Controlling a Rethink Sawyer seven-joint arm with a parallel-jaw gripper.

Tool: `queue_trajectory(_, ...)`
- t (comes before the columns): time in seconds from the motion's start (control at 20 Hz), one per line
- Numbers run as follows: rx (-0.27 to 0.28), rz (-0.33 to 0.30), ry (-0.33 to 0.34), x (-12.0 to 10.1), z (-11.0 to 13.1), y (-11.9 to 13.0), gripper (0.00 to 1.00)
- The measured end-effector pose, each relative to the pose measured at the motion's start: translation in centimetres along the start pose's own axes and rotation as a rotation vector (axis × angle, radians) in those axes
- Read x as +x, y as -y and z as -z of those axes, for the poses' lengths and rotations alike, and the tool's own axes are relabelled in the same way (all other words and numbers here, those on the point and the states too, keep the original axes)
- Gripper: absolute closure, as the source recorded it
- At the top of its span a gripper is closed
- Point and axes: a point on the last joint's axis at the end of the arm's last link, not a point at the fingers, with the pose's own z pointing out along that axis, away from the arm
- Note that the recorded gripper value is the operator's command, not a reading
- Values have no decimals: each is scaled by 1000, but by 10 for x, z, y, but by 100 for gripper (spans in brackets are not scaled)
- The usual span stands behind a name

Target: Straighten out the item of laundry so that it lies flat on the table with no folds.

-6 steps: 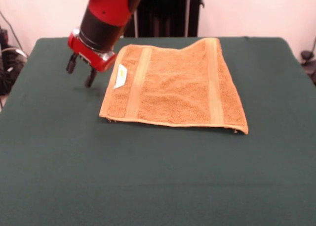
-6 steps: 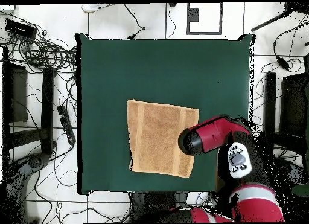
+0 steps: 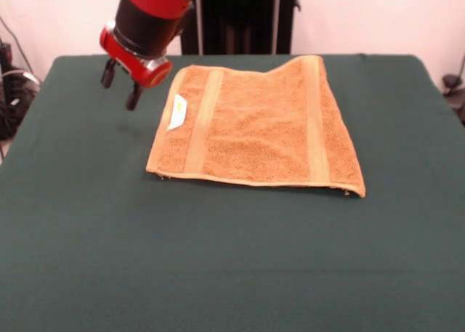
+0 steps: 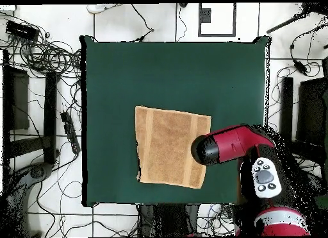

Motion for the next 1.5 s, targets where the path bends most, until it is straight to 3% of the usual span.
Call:
queue_trajectory(0.5,-57,14,-3,5,37,-29,0)
queue_trajectory(0.95,-79,36,-13,13,38,-44,0)
queue_trajectory(1.5,-110,14,-48,22,33,-54,0)
